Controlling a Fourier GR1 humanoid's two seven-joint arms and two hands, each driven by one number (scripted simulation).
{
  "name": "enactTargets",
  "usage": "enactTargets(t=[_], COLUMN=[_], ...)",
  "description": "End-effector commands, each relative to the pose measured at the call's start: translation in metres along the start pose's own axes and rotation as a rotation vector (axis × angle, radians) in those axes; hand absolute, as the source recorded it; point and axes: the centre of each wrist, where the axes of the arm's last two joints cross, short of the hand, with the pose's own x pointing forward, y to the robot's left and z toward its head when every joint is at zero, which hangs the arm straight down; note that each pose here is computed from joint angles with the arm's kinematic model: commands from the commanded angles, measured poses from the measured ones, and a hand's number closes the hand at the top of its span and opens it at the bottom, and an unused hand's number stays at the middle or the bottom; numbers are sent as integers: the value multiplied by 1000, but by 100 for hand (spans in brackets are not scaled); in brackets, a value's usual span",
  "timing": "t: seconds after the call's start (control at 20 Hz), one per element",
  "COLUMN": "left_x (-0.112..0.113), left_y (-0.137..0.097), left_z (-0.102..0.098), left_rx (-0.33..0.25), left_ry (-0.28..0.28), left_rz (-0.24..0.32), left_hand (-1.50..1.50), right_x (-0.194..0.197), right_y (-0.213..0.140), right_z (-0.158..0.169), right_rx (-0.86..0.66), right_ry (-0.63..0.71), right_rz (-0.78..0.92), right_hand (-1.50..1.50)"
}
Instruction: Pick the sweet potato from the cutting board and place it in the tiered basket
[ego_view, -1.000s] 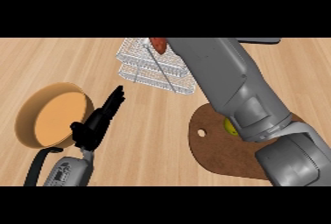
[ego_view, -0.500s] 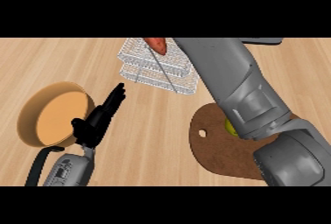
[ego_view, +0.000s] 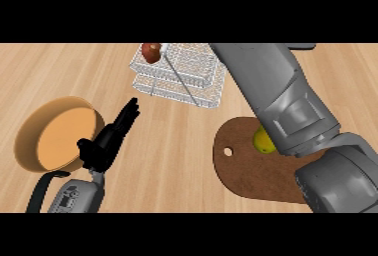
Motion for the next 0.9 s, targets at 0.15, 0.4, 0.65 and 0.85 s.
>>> enactTargets(t=[0.15, 0.4, 0.65, 0.85], left_x=[0, -7, -4, -24], left_y=[2, 4, 13, 22], left_z=[10, 12, 12, 30], left_rx=[25, 79, 97, 106], left_ry=[22, 29, 39, 57], left_rz=[19, 17, 3, 30], left_hand=[0, 0, 0, 0], right_x=[6, -29, -56, -82], right_y=[-47, -87, -177, -226], right_z=[-18, -37, -52, -47], right_rx=[-372, -444, -444, -405], right_ry=[-78, -131, -169, -164], right_rz=[-58, -183, -240, -192], right_hand=[-150, -150, -150, -150])
